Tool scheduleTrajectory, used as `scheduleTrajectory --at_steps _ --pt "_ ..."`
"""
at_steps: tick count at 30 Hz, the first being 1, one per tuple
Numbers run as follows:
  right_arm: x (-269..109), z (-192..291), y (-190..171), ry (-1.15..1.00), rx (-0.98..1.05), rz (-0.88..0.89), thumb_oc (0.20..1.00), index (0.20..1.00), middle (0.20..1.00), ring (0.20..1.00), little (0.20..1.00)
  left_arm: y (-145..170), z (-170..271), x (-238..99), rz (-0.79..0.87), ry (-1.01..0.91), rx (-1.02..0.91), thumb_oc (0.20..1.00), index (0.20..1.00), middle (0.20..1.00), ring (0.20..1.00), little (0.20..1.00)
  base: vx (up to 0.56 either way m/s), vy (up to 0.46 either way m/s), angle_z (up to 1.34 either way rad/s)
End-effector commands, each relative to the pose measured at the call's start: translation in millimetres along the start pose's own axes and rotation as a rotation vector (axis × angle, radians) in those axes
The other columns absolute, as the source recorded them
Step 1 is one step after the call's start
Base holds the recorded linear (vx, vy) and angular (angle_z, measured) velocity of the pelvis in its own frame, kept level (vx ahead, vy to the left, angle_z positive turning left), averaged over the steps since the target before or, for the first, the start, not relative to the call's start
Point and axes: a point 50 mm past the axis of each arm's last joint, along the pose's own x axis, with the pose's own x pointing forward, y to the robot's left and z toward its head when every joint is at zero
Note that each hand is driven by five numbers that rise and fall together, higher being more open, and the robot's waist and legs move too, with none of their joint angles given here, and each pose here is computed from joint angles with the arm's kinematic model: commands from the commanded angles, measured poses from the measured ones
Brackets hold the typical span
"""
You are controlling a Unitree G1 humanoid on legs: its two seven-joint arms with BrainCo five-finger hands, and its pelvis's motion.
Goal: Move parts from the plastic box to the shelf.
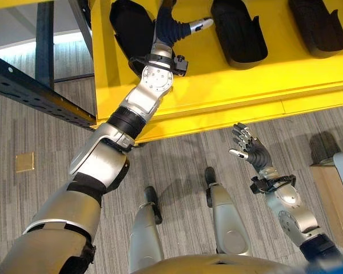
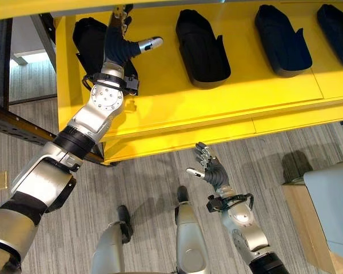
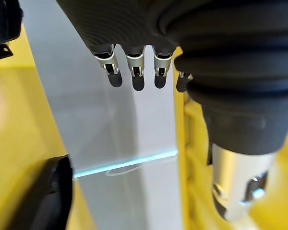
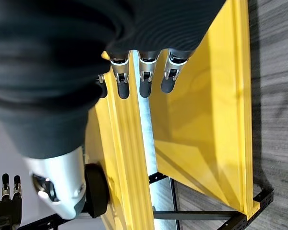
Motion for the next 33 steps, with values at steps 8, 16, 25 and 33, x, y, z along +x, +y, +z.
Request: scheduleTrajectory --at_steps 8,16,25,33 --pt "-4 16 -4 -0.074 -0.015 0.020 1.000 1.000 1.000 1.000 1.000 54 12 37 0.196 0.039 0.084 1.000 1.000 1.000 1.000 1.000 0.02 -0.011 -0.05" --pt "-4 15 -4 -0.069 -0.013 0.015 1.000 1.000 1.000 1.000 1.000 80 0 36 0.310 0.117 0.084 1.000 1.000 1.000 1.000 1.000 0.02 -0.007 -0.04" --pt "-4 16 -5 -0.074 -0.012 0.012 1.000 1.000 1.000 1.000 1.000 88 -1 38 0.357 0.153 0.114 1.000 1.000 1.000 1.000 1.000 0.00 0.000 0.00" --pt "-6 9 -3 -0.046 0.006 0.008 1.000 1.000 1.000 1.000 1.000 92 -7 36 0.405 0.200 -0.002 1.000 1.000 1.000 1.000 1.000 0.01 0.001 -0.08"
